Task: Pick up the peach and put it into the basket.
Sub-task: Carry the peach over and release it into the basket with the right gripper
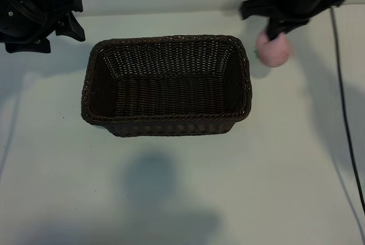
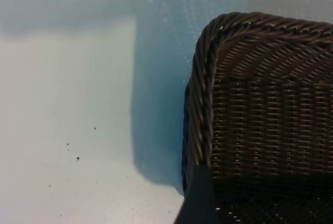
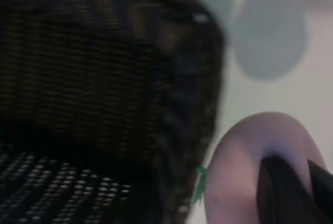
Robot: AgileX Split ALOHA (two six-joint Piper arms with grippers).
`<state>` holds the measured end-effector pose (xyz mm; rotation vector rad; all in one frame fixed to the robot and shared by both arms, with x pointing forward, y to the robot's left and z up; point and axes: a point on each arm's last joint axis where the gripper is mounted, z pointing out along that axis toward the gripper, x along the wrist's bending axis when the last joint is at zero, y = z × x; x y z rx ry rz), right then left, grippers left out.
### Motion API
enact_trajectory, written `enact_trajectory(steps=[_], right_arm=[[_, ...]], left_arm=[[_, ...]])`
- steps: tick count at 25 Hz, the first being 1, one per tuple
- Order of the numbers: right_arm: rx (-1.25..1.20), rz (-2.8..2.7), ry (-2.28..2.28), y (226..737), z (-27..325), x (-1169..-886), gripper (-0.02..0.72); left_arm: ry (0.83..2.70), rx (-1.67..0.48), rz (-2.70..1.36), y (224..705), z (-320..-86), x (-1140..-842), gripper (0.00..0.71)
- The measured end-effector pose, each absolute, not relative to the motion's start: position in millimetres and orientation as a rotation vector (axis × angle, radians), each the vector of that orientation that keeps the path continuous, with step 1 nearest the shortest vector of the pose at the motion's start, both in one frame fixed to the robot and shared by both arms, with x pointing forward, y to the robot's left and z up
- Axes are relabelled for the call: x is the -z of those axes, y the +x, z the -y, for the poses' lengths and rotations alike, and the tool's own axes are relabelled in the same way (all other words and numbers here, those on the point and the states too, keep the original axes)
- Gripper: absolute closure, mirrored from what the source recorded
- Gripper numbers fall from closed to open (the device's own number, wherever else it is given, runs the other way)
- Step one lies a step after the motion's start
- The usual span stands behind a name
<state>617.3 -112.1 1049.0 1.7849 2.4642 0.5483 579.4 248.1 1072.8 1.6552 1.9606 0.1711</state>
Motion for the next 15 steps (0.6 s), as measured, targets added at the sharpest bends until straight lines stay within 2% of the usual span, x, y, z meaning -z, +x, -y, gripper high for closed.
enact_trajectory(steps=[15], right_arm=[[-0.709,-2.567,1.585,578.5,30.2,-1049.4,0.662]], left_arm=[[1.659,-0.172,-1.959,579.3,-248.1,-1072.8,0.12]])
